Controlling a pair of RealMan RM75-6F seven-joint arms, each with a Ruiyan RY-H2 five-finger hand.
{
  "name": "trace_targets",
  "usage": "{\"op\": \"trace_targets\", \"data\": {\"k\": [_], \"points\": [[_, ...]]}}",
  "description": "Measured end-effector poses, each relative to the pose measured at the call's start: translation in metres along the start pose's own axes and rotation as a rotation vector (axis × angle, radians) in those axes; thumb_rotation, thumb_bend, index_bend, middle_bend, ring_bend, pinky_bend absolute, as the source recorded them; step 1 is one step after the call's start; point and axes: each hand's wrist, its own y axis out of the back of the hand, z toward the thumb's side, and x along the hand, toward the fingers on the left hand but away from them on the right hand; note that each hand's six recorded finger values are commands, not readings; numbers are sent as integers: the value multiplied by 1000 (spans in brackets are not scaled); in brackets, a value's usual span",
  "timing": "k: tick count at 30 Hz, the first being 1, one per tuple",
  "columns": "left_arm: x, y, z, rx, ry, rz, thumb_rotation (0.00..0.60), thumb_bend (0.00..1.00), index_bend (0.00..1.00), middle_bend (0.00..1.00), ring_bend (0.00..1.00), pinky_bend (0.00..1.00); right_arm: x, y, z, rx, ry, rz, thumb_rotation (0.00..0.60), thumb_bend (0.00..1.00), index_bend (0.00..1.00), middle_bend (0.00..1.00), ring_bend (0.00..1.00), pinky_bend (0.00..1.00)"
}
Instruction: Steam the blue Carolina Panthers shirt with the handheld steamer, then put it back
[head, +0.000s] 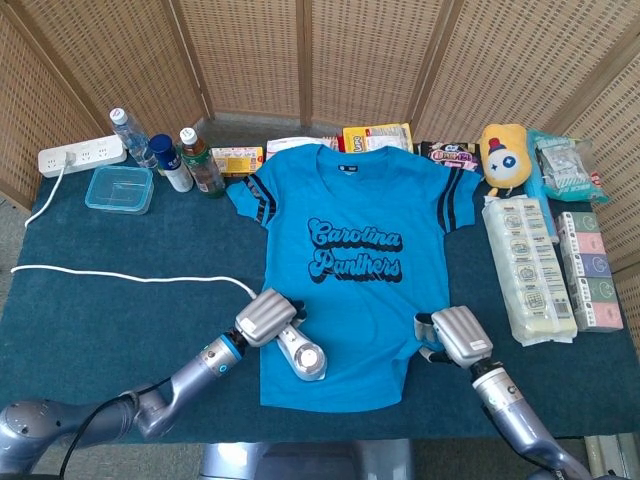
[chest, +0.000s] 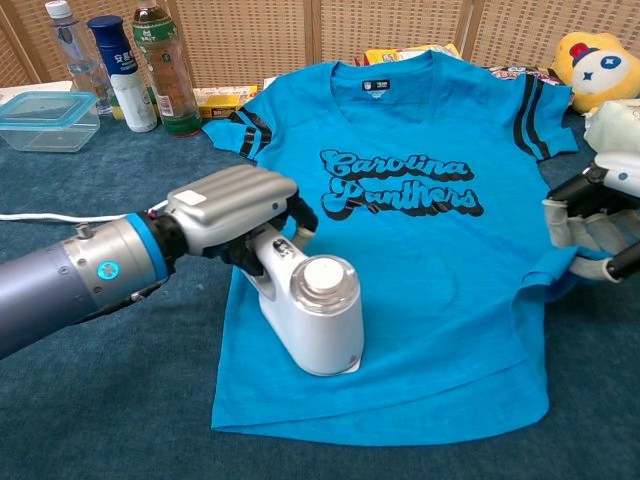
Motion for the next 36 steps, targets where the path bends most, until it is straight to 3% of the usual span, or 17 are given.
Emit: {"op": "trace_targets", "data": {"k": [7,13,26,36], "points": [[-13,5,-14,11,26,5,600,484,715,802,713,749,-1,-1,1,2,1,3,600,539,748,711,734,874],[-16,22,-34,8,81,54,600,483,715,803,713,750,0,-1,2,3,2,2,600,538,749,711,734,875],[-36,64,-103,-10,285,165,600,477,714,803,713,731,0,-1,0,3,-11,7,600,538,749,711,734,874],[-43,74,-159,2,440,200,600,474,715,802,713,727,-2,-3,-5,10,-30,14,600,539,749,711,734,874]]}}
